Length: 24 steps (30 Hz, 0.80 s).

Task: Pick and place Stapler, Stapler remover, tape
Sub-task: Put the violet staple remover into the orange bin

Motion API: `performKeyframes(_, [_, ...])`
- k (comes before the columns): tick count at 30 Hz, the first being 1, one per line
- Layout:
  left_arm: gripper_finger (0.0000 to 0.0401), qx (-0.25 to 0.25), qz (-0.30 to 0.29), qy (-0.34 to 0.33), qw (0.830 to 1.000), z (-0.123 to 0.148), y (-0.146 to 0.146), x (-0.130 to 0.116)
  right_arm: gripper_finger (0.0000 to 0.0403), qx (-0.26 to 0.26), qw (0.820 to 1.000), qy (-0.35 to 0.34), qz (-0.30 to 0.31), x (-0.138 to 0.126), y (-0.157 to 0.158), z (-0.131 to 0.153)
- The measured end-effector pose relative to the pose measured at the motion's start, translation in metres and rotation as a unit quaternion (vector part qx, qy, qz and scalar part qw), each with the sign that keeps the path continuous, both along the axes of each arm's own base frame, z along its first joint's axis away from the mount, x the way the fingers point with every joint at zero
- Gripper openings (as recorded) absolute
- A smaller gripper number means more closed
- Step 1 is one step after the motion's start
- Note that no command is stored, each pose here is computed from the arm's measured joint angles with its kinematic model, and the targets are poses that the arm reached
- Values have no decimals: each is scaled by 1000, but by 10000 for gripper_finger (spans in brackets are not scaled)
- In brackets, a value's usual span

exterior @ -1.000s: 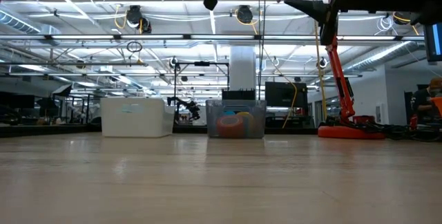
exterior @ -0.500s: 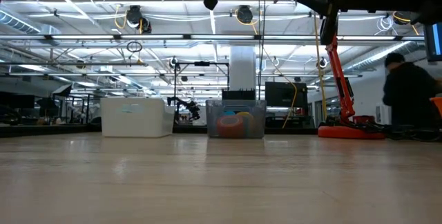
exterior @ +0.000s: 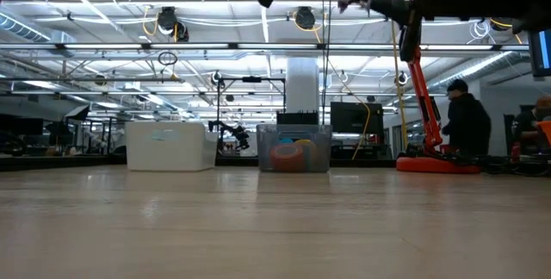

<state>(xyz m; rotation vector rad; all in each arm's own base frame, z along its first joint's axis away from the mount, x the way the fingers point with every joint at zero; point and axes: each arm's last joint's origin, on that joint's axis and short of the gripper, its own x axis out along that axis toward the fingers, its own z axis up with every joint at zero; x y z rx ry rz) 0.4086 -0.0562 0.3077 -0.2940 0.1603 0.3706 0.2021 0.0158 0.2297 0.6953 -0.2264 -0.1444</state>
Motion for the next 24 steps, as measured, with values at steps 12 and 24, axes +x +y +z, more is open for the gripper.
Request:
performKeyframes(12, [187, 49, -24, 57, 997, 8, 4, -13, 27, 8, 1000, 21, 22, -3, 1, -2])
performKeyframes(24, [219, -19, -70, 307, 949, -6, -16, -75, 27, 148, 920, 156, 328, -29, 27, -11])
